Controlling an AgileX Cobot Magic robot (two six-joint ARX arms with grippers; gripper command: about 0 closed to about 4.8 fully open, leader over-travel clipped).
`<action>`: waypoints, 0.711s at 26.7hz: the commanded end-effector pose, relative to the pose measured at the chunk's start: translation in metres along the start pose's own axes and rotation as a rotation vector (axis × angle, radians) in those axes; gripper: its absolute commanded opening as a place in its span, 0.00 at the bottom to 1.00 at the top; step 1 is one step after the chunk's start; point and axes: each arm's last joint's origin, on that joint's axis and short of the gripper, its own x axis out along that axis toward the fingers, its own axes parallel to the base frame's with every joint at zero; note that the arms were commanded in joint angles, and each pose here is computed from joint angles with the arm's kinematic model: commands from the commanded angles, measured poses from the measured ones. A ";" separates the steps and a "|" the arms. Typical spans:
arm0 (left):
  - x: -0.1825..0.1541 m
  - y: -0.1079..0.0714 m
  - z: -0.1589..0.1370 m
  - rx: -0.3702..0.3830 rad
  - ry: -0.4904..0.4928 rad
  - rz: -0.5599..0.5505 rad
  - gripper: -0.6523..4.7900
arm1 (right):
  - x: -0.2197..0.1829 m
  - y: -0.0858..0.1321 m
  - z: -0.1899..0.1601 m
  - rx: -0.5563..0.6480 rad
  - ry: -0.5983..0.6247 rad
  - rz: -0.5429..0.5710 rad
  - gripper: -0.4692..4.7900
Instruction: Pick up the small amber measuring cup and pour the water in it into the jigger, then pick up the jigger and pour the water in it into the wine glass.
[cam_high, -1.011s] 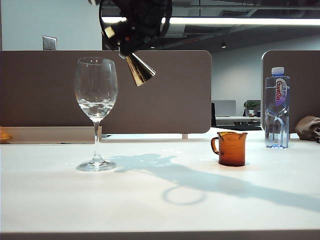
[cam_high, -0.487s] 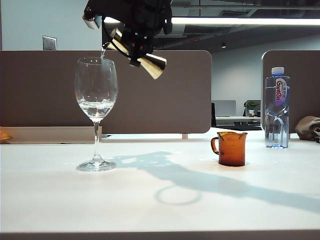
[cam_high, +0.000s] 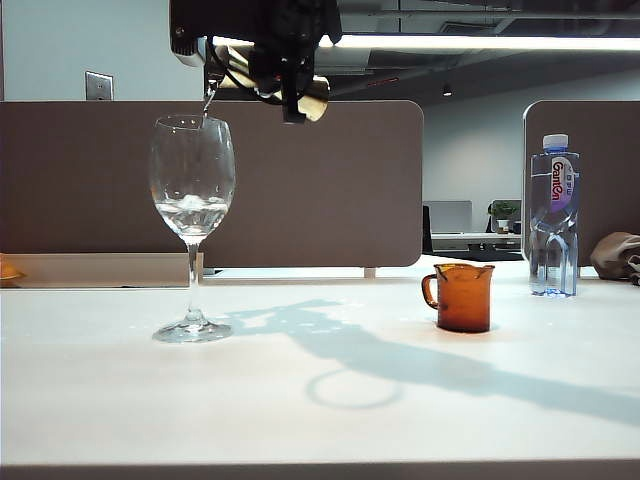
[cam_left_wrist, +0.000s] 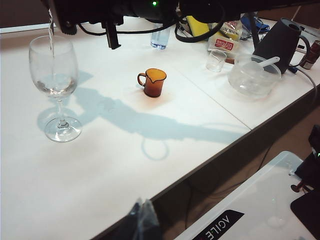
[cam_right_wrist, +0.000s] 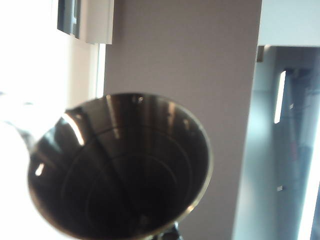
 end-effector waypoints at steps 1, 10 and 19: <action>0.000 0.000 0.002 0.009 -0.012 -0.001 0.12 | -0.003 -0.011 0.001 -0.101 -0.019 -0.077 0.09; 0.000 0.000 0.002 0.009 -0.012 -0.001 0.12 | -0.005 -0.023 0.005 -0.305 -0.039 -0.203 0.09; 0.000 0.000 0.002 0.009 -0.012 -0.001 0.12 | -0.008 -0.023 0.008 0.174 -0.041 -0.197 0.09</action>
